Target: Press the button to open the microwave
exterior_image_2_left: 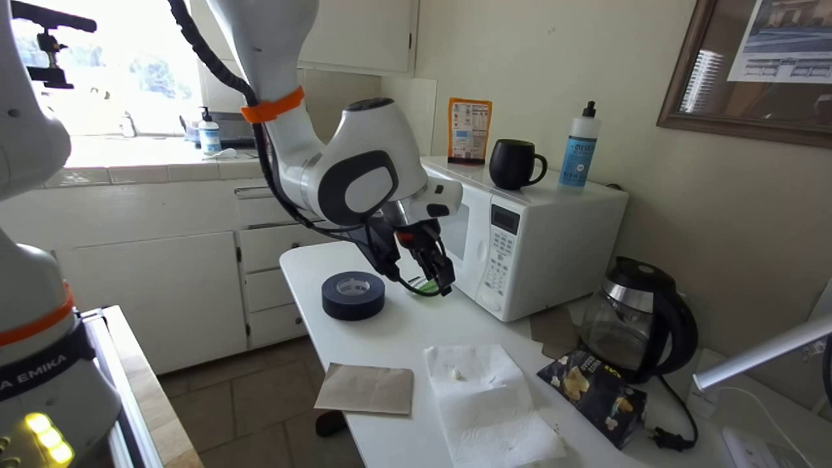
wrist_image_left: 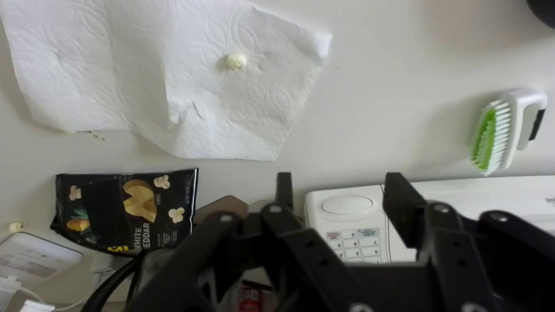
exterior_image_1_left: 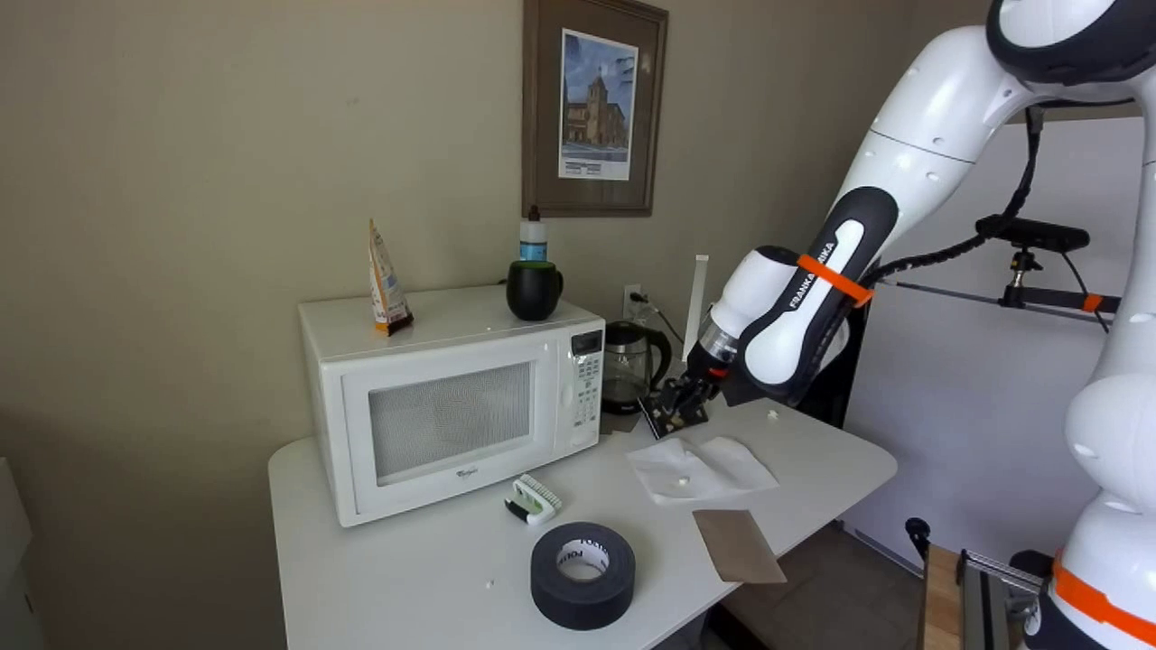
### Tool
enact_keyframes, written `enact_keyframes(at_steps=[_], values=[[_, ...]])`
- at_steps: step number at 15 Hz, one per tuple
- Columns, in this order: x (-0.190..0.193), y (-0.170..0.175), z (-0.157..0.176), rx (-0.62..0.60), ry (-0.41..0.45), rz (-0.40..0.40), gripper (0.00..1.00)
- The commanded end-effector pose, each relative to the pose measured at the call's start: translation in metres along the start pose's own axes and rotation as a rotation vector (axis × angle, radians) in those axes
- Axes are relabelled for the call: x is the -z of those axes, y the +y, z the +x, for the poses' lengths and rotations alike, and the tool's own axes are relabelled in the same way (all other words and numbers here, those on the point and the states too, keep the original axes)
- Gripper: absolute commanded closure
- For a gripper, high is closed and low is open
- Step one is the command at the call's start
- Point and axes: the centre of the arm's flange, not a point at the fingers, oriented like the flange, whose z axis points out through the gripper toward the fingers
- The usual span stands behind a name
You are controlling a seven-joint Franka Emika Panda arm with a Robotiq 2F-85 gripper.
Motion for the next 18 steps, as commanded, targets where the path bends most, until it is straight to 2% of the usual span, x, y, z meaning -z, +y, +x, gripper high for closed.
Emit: enact_keyframes(at_steps=[1, 4, 5, 8, 12, 18], values=[[-0.072, -0.013, -0.015, 0.007, -0.014, 0.02, 0.73], [-0.106, -0.024, -0.028, 0.024, 0.003, 0.06, 0.96], [-0.117, -0.03, -0.031, 0.026, 0.018, 0.075, 0.99], [-0.146, -0.044, -0.032, 0.05, 0.102, 0.107, 1.0], [-0.163, -0.05, -0.02, 0.076, 0.205, 0.112, 1.0], [-0.175, -0.041, -0.006, 0.072, 0.325, 0.071, 1.0]])
